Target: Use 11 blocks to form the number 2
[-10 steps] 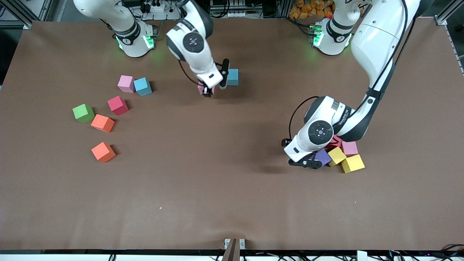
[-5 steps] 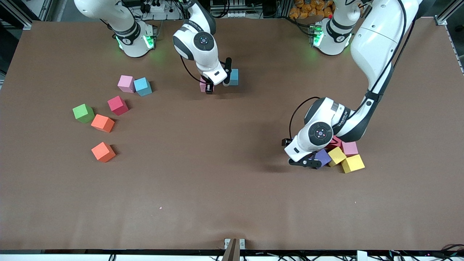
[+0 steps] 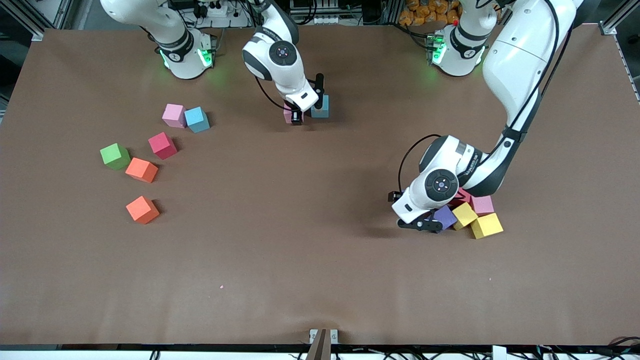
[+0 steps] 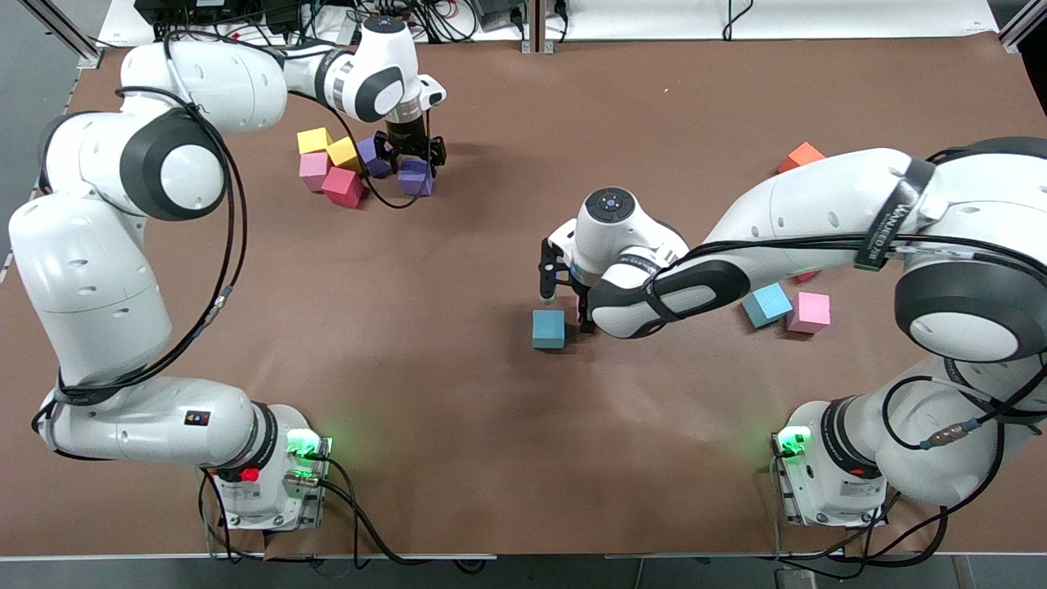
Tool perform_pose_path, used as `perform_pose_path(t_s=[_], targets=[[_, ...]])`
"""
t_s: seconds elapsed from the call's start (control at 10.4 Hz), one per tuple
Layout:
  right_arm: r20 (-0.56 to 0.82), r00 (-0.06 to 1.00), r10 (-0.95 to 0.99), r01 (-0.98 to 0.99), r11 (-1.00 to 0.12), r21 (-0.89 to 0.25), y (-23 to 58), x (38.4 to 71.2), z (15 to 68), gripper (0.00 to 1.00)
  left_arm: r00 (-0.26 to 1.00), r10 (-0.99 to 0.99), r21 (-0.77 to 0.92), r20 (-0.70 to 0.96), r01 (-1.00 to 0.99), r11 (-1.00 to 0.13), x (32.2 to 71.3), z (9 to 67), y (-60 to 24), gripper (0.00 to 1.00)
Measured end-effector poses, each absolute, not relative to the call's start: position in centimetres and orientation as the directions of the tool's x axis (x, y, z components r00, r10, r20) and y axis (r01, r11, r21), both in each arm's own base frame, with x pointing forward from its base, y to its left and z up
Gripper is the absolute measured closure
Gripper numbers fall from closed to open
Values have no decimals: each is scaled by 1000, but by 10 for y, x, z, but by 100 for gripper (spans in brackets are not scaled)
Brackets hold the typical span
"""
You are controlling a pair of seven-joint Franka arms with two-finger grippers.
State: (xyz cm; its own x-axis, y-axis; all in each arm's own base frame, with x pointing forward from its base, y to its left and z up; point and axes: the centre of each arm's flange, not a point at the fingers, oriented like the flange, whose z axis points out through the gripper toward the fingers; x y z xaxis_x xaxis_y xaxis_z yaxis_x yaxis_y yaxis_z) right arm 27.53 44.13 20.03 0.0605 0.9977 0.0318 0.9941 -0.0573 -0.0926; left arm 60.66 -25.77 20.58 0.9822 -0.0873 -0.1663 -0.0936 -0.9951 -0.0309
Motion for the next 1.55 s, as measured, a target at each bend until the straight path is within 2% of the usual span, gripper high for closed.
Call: perform_pose_path(t_s=[0.29, 0.48, 0.77, 1.06, 1.35, 1.55], targets=[[28, 70, 997, 993, -67, -102, 444, 268, 191, 44, 983, -77, -31, -167, -83, -996, 609, 205, -251, 23], [41, 66, 997, 992, -61, -107, 453, 255, 189, 44, 987, -37, -34, -159, -43, -998, 613, 209, -245, 29], [42, 51, 998, 991, -46, -123, 461, 238, 183, 44, 990, -3, -38, -144, -8, -999, 619, 222, -234, 33], [48, 55, 997, 992, -49, -120, 461, 241, 183, 44, 986, 55, -63, -159, 45, -997, 614, 241, -235, 37], [46, 60, 997, 992, -55, -113, 456, 249, 183, 44, 944, 268, -78, -190, 258, -963, 597, 269, -250, 40], [51, 65, 997, 992, -59, -110, 455, 252, 182, 44, 878, 439, -118, -192, 423, -898, 576, 273, -272, 40]])
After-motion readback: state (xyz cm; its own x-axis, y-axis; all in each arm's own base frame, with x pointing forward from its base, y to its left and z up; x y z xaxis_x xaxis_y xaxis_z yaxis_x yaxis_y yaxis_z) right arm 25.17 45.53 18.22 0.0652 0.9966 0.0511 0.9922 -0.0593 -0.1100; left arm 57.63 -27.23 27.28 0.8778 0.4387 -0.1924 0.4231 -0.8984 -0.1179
